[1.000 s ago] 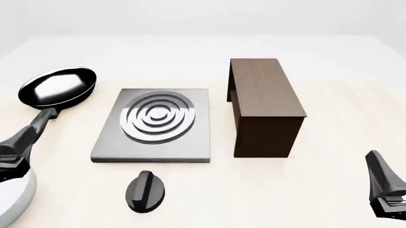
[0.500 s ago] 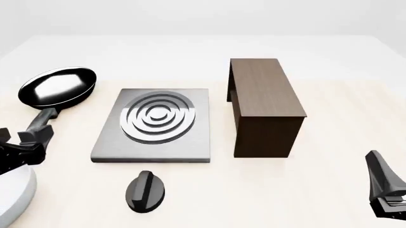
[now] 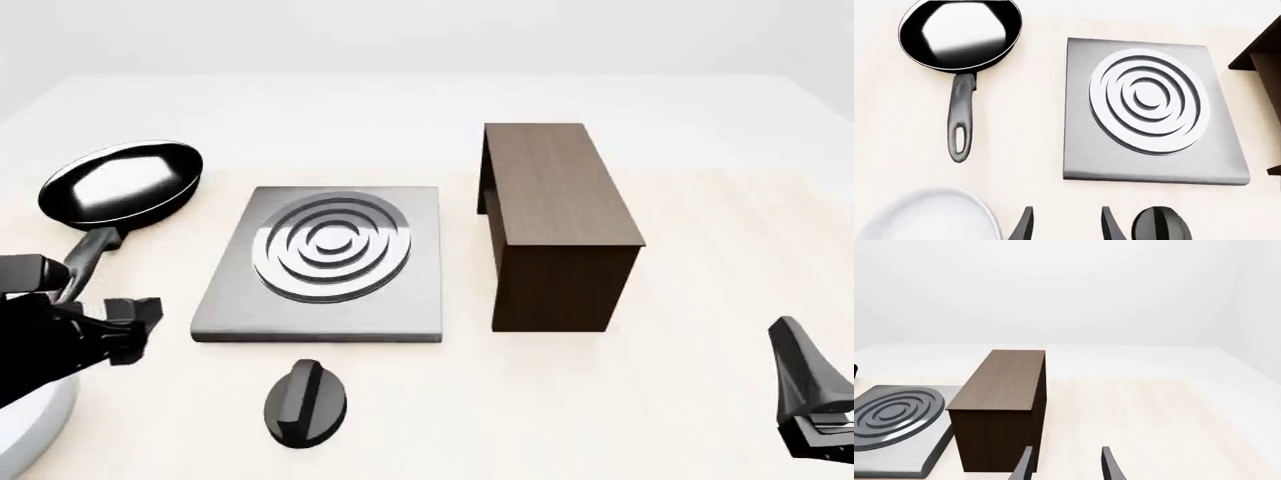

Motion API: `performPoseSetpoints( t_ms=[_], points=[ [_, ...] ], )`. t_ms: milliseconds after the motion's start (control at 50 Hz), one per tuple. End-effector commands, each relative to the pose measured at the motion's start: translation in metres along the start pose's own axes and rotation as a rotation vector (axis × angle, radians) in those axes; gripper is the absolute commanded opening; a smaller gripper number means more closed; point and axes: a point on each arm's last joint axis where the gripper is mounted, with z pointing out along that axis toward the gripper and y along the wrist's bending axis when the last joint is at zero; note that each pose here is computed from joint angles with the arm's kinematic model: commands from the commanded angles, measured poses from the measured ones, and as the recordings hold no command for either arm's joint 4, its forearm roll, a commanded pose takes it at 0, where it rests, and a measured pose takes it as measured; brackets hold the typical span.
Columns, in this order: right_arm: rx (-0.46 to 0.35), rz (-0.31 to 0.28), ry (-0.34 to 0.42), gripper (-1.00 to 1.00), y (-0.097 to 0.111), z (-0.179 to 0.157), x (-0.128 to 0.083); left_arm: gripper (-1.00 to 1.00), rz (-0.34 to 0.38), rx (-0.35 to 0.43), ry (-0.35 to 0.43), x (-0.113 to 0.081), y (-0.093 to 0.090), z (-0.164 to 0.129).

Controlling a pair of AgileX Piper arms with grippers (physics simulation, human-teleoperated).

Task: Turn on the stove.

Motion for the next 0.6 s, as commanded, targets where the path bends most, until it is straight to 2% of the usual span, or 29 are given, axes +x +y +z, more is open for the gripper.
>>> performPoseSetpoints(
  t_ms=[20,220,480,600],
  points=[
    [0.0,0.001,0.001,1.0,0.0,0.0,0.0,1.0,0.004,0.03,0.059,0.007,-0.006,0.011],
    [0.0,0.001,0.0,1.0,0.0,0.0,0.0,1.0,0.047,0.083,0.123,0.018,-0.017,0.02],
    [0.0,0.001,0.001,1.0,0.0,0.0,0.0,1.0,0.034,0.144,0.175,0.034,-0.03,0.025],
    [0.0,0.0,0.0,1.0,0.0,0.0,0.0,1.0,0.033,0.149,0.195,0.04,-0.031,0.028]
  ],
)
